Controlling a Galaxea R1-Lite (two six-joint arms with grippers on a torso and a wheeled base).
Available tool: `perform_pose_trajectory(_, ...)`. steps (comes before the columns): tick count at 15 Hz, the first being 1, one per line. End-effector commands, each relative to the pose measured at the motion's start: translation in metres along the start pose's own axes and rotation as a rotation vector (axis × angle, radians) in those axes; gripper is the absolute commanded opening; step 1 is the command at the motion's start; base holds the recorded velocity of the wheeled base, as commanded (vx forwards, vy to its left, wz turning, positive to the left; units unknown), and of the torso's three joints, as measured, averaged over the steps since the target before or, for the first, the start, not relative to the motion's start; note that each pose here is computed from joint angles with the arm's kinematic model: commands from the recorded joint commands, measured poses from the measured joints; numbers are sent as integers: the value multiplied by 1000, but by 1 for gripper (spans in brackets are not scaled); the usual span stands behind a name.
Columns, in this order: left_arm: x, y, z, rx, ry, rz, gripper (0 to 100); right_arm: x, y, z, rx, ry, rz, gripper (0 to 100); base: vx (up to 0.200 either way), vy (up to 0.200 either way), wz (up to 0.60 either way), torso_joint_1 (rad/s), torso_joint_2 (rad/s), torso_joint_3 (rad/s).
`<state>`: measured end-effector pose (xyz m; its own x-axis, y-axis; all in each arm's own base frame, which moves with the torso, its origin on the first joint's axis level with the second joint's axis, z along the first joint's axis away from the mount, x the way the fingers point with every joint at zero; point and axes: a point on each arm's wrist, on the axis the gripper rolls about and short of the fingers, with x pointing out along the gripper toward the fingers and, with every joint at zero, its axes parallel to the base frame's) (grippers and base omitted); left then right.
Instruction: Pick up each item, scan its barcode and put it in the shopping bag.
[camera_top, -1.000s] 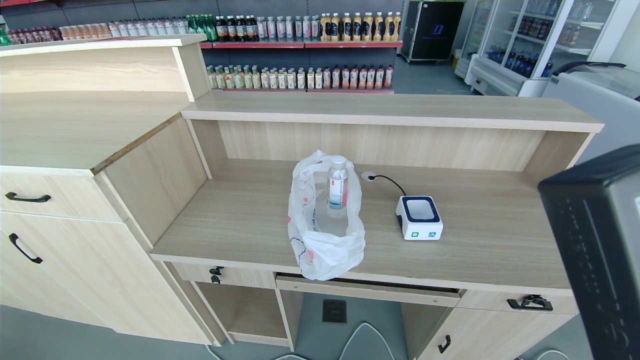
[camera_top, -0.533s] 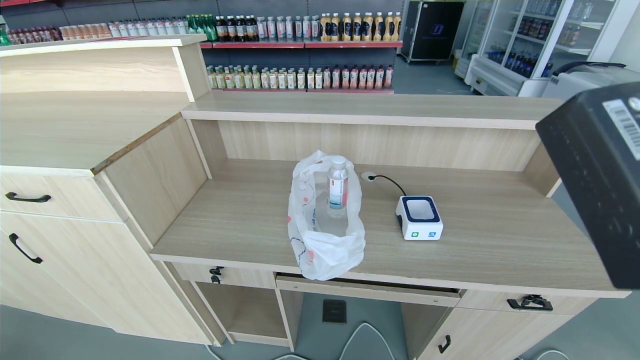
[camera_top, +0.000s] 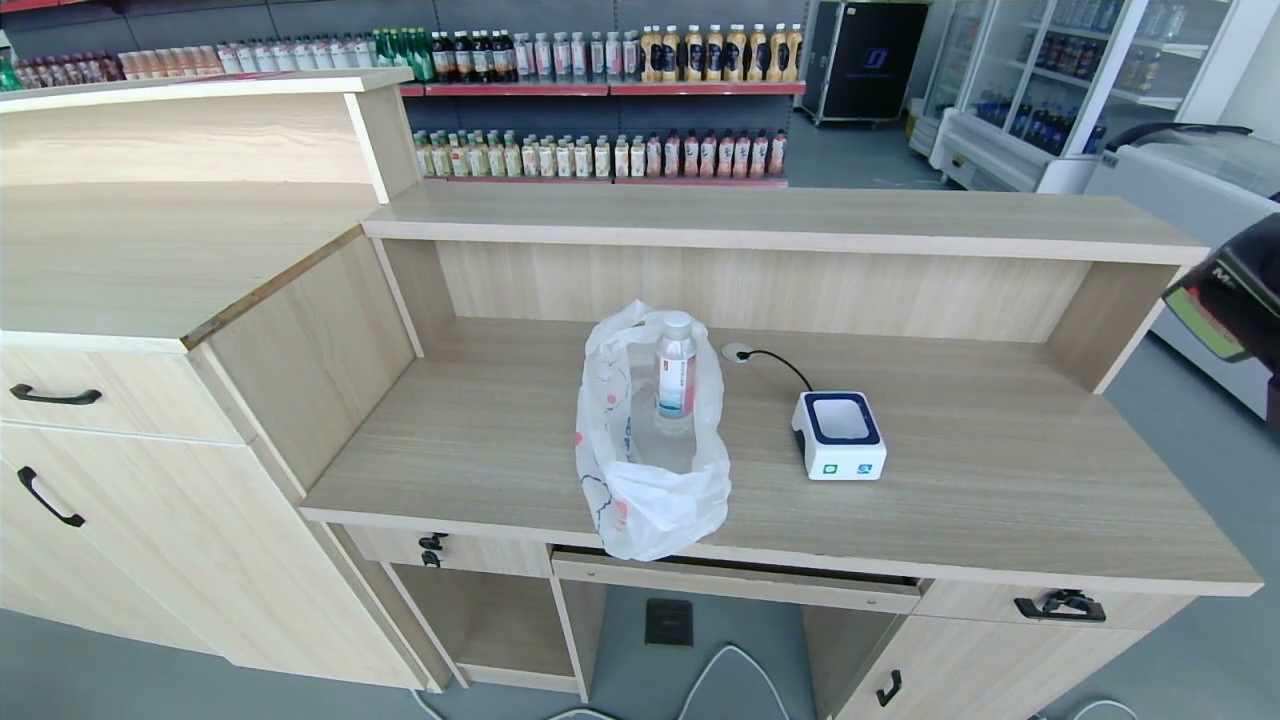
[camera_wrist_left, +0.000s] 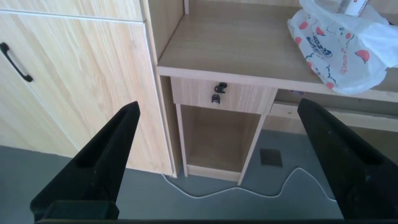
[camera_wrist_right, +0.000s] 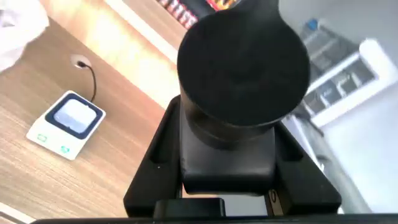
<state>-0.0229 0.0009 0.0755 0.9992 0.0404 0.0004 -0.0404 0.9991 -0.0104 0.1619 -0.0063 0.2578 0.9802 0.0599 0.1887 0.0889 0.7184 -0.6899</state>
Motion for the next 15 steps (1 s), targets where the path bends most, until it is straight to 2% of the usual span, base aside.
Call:
perform_pose_trajectory(1,0,0,0,0,0,1,100,22,-15,-43,105,239,-97,0,0,0,0,0,0,0)
perform_pose_trajectory(2,0,0,0,0,0,1,100,29,-18,-59,198,335,-95,0,0,0,0,0,0,0)
perform_pose_trajectory(3,0,0,0,0,0,1,100,30,-16,-62,255,358,-91,0,0,0,0,0,0,0)
perform_pose_trajectory(4,0,0,0,0,0,1,100,27,-13,-76,339,477,-94,0,0,0,0,0,0,0)
perform_pose_trajectory(6,0,0,0,0,0,1,100,23,-12,-86,359,540,-93,0,0,0,0,0,0,0)
perform_pose_trajectory(8,0,0,0,0,0,1,100,24,-10,-88,393,520,-58,0,0,0,0,0,0,0)
perform_pose_trajectory(10,0,0,0,0,0,1,100,27,-10,-85,441,438,32,0,0,0,0,0,0,0)
perform_pose_trajectory(11,0,0,0,0,0,1,100,30,-12,-81,521,356,81,0,0,0,0,0,0,0)
perform_pose_trajectory(13,0,0,0,0,0,1,100,34,-13,-73,544,292,78,0,0,0,600,2,2,0)
perform_pose_trajectory(15,0,0,0,0,0,1,100,49,-20,-53,701,215,81,0,0,0,600,2,-10,0)
